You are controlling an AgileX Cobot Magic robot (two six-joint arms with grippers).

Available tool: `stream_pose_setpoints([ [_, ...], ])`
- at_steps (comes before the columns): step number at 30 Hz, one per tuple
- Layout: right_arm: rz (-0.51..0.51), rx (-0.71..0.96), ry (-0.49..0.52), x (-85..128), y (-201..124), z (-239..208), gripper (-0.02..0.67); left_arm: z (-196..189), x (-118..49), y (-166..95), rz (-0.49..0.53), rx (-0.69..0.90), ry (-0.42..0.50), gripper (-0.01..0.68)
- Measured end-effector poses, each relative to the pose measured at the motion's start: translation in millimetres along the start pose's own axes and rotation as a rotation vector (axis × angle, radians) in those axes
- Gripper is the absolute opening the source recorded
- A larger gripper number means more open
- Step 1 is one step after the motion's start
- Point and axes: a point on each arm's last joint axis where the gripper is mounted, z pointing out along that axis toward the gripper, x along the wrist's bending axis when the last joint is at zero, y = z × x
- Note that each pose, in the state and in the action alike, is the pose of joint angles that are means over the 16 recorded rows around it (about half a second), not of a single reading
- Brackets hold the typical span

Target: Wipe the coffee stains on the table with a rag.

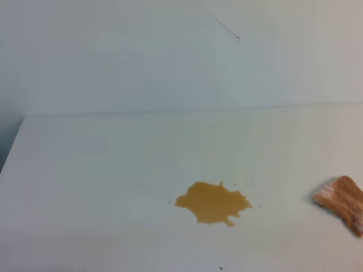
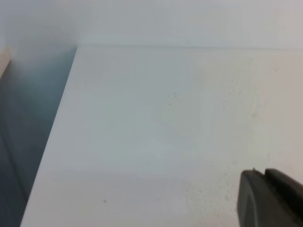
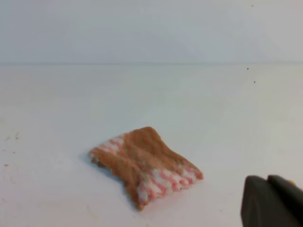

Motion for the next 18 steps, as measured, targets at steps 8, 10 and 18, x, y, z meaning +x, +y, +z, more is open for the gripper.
stream_pose_setpoints([
  [8, 0.000, 0.000, 0.000, 0.0, 0.5, -0.1, -0.004, -0.2, -0.1, 0.7, 0.000, 0.000, 0.000, -0.001],
  [10, 0.000, 0.000, 0.000, 0.0, 0.5, -0.1, -0.004, -0.2, -0.1, 0.7, 0.000, 0.000, 0.000, -0.001],
  [18, -0.001, 0.006, 0.000, -0.3, 4.1, -0.5, -0.004, -0.3, -0.3, 1.5, 0.000, 0.000, -0.001, -0.001],
])
